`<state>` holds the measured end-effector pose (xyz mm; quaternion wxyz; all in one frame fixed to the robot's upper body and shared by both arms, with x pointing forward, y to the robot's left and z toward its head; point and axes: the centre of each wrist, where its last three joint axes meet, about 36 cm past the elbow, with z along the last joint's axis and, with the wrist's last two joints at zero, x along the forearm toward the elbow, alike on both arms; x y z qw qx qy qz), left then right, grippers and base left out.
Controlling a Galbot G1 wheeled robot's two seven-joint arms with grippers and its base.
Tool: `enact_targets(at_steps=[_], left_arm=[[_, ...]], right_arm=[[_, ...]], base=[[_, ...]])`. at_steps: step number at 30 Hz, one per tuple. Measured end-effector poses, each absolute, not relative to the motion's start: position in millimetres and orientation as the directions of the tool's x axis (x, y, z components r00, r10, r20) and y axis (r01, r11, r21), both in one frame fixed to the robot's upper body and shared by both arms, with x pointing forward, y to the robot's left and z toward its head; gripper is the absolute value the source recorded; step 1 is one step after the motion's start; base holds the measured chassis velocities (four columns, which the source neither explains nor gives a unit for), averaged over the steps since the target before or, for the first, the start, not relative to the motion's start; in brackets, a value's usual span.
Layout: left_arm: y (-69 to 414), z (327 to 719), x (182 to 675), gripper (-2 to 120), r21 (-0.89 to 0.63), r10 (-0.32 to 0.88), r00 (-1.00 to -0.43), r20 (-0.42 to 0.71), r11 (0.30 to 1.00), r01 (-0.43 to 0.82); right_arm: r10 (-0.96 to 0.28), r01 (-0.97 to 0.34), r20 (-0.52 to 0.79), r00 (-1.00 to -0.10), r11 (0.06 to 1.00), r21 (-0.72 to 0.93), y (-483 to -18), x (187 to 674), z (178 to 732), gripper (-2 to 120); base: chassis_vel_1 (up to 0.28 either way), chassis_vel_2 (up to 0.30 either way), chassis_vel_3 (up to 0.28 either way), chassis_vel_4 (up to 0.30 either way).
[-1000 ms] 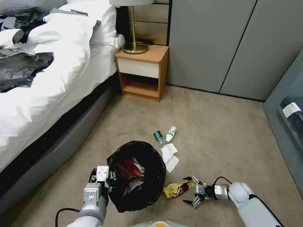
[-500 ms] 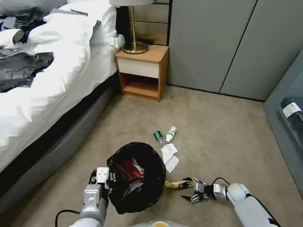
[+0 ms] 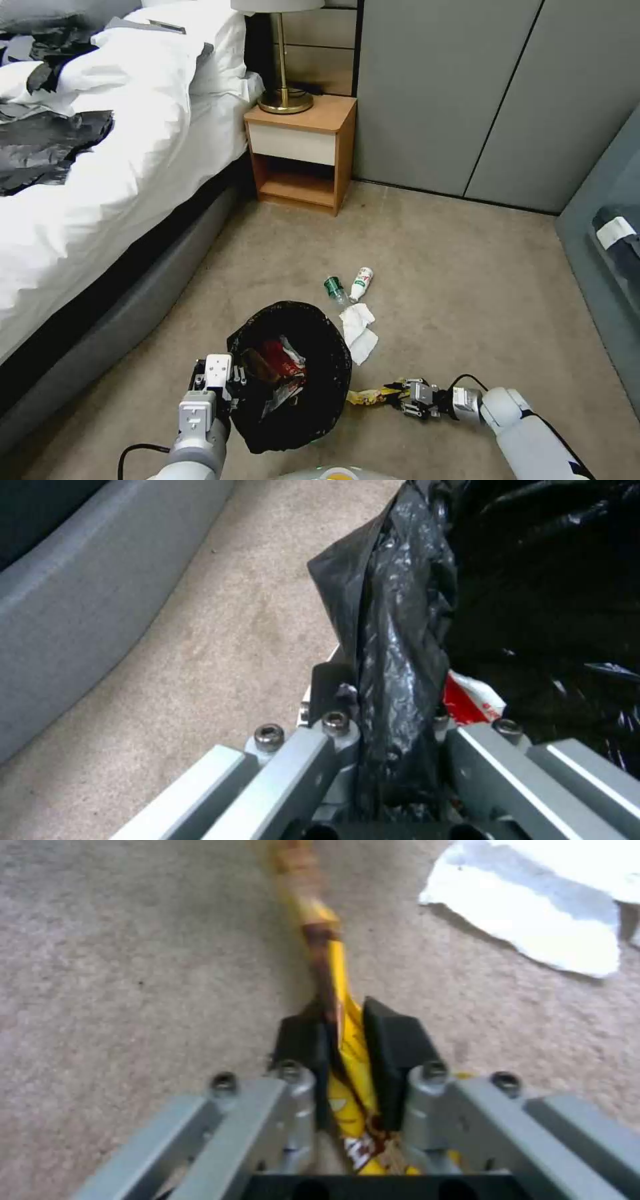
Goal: Pick up the trash bin, then pick up the garbage from the floor and place it into the trash bin.
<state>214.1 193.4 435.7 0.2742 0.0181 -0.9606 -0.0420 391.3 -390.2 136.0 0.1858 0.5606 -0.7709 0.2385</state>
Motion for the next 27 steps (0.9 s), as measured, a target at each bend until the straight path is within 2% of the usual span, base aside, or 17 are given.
enact_targets(at_steps=[2,4,13,17,20,21,24,25,27], left_arm=[[193,435,214,1,0.090,-0.056,-0.849,0.526,0.996,-0.010],[193,435,214,1,0.090,-0.055,-0.849,0.526,0.996,-0.009],[192,435,214,1,0.091,-0.052,-0.849,0.526,0.996,-0.005],[193,435,214,1,0.093,-0.051,-0.849,0.526,0.996,-0.002],[195,435,214,1,0.095,-0.051,-0.849,0.526,0.996,-0.001],[195,435,214,1,0.095,-0.051,-0.849,0.526,0.996,-0.001],[197,435,216,1,0.095,-0.050,-0.850,0.524,0.996,0.000],[197,435,216,1,0.095,-0.050,-0.850,0.524,0.996,0.000],[197,434,217,1,0.093,-0.047,-0.850,0.524,0.996,0.003]], right_arm=[[-0.773,-0.949,0.552,-0.313,0.267,-0.165,-393,391,137,1],[-0.771,-0.948,0.552,-0.317,0.270,-0.167,-395,391,138,0],[-0.768,-0.938,0.539,-0.346,0.300,-0.174,-397,389,138,0],[-0.768,-0.909,0.486,-0.416,0.371,-0.191,-397,388,141,0],[-0.753,-0.806,0.287,-0.592,0.554,-0.208,-385,386,159,0],[-0.753,-0.806,0.287,-0.592,0.554,-0.208,-385,386,159,0],[-0.735,-0.735,0.082,-0.674,0.653,-0.183,-361,375,206,0],[-0.735,-0.735,0.082,-0.674,0.653,-0.183,-361,375,206,0],[-0.730,-0.715,-0.040,-0.683,0.678,-0.170,-345,368,242,0]], base=[[0.000,0.000,0.000,0.000],[0.000,0.000,0.000,0.000],[0.000,0.000,0.000,0.000],[0.000,0.000,0.000,0.000],[0.000,0.000,0.000,0.000],[0.000,0.000,0.000,0.000],[0.000,0.000,0.000,0.000],[0.000,0.000,0.000,0.000],[0.000,0.000,0.000,0.000]])
